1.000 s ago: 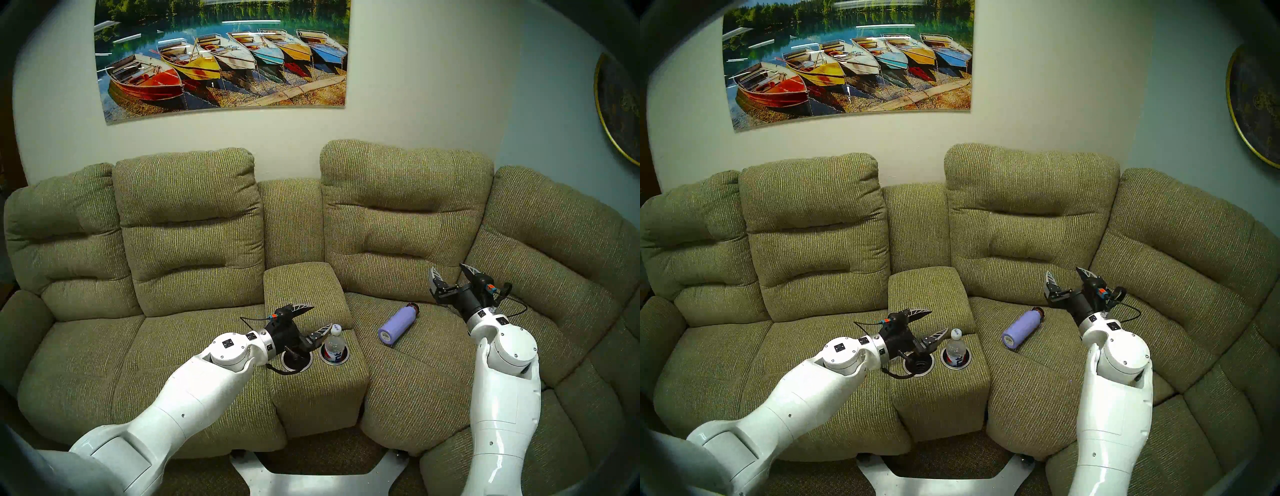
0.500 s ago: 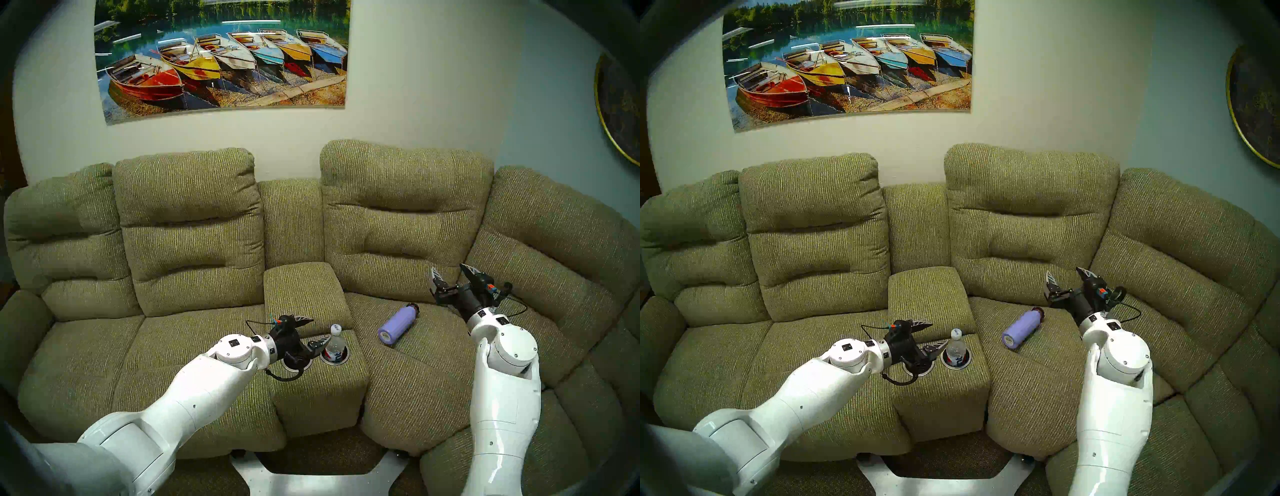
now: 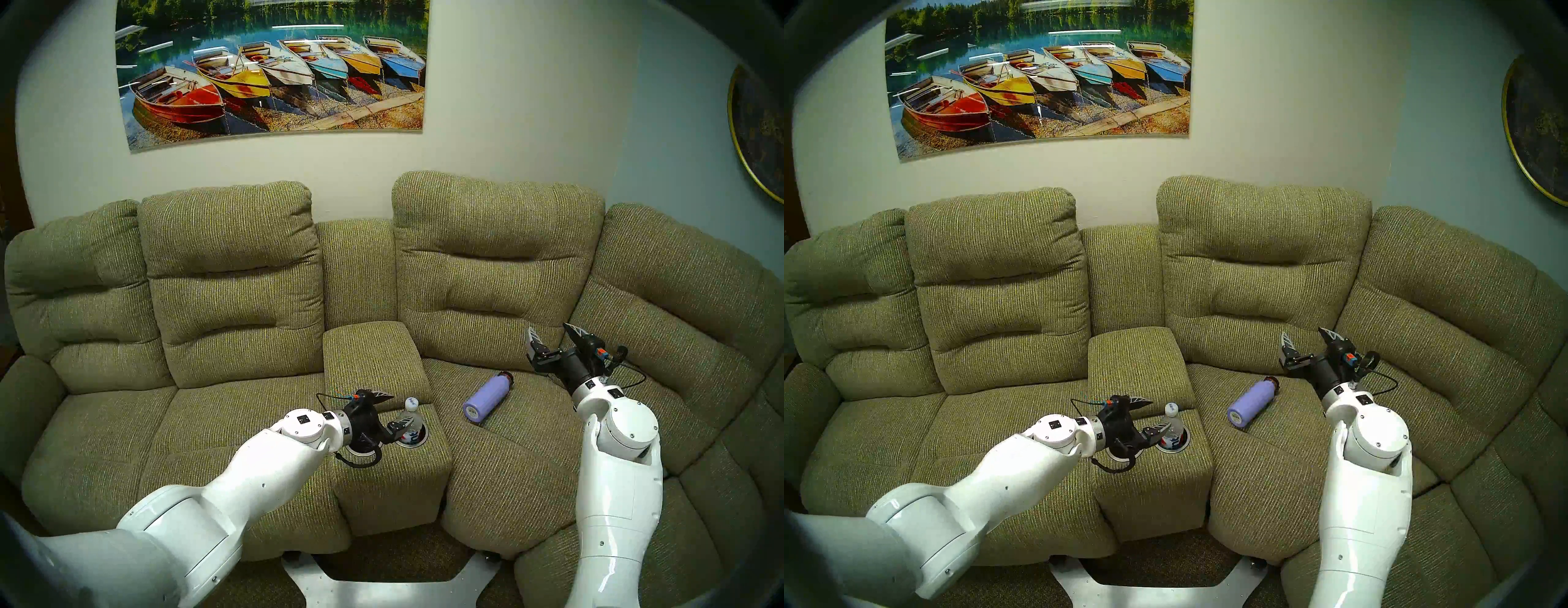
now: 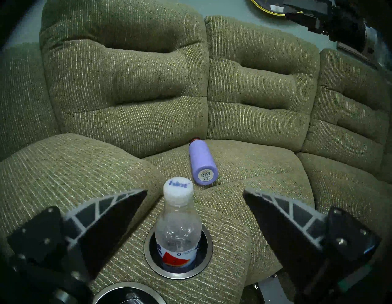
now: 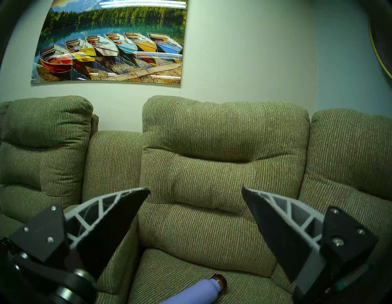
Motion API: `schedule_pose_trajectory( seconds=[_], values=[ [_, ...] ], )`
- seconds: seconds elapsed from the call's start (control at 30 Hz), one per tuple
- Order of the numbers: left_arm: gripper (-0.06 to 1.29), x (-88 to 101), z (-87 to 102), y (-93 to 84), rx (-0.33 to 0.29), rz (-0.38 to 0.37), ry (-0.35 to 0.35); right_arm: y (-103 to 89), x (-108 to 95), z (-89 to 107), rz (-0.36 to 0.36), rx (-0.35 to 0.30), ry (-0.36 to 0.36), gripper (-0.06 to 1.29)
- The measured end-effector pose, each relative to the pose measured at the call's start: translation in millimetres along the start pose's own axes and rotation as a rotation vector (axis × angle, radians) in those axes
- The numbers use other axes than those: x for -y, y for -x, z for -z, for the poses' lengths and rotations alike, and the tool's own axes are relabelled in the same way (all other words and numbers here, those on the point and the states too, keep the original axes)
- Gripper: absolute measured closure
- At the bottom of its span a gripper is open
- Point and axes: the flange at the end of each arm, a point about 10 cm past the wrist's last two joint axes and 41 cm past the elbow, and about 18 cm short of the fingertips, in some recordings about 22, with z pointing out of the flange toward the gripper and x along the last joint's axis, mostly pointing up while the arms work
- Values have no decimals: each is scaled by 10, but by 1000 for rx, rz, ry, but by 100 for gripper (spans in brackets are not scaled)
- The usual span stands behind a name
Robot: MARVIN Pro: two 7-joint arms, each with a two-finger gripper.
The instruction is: Take bottles out of cup holder
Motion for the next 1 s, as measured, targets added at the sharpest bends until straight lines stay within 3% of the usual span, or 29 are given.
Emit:
schedule_pose_trajectory(
  seconds=[0.4,1.0],
  values=[
    [-2,72,-126,76,37,27,-51,0,0,0,0,0,0,1],
    [-2,182,-305,-65,81,19,-118,1,0,0,0,0,0,1]
  ],
)
